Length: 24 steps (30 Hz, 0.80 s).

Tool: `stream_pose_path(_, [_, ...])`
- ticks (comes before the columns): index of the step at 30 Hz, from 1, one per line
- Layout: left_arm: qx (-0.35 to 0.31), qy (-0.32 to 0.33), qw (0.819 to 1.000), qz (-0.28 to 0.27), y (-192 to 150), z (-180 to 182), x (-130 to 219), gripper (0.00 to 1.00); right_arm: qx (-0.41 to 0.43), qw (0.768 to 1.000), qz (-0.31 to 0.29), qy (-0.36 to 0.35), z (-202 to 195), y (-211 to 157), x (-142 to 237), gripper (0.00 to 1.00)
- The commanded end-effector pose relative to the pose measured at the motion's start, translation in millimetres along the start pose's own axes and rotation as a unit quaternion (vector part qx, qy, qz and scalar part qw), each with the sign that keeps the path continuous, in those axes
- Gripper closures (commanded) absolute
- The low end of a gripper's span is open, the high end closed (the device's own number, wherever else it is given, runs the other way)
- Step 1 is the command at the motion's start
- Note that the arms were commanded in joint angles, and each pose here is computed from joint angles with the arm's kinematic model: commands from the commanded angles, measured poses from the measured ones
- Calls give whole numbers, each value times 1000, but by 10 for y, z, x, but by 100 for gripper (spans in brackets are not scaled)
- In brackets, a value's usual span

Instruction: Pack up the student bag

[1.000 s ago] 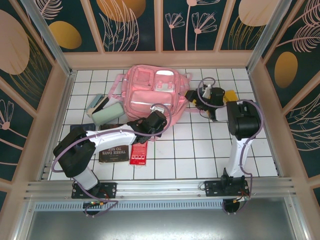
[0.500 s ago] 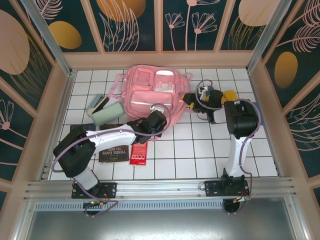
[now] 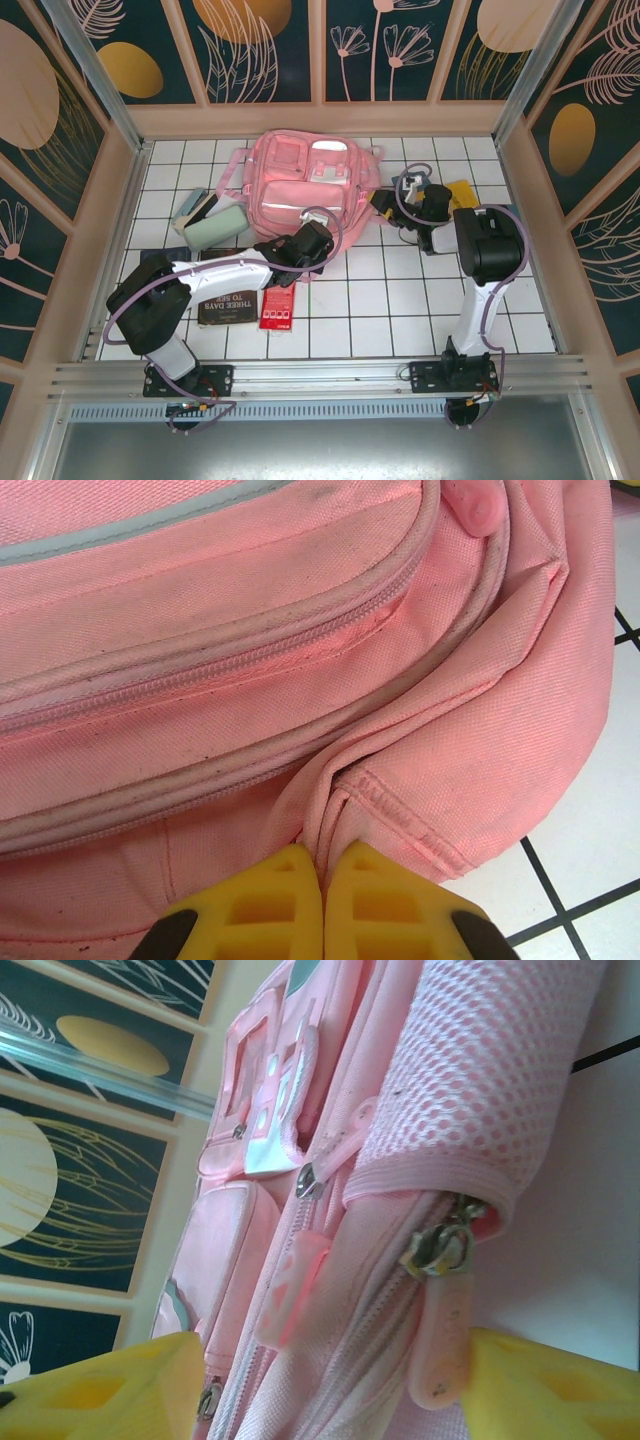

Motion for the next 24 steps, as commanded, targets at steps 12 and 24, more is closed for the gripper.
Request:
stream_pose_path(12, [19, 8, 1000, -9, 54, 24, -23, 100, 7, 999, -34, 12, 49, 140, 125, 49])
stream_pose_path(24, [18, 9, 1000, -12, 74, 20, -15, 100, -34, 998, -47, -6, -59, 176, 89, 45])
Point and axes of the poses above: each hand's point on the last joint's axis, 136 mm out from that joint toward the fingers, its own x axis back along the fingers, its own z axis along the line the jaws close on, y = z × x, the point moved 4 cm from there along x, back along the fingers, and after that the axes turned 3 degrees about -x, right-handed, at the moved point
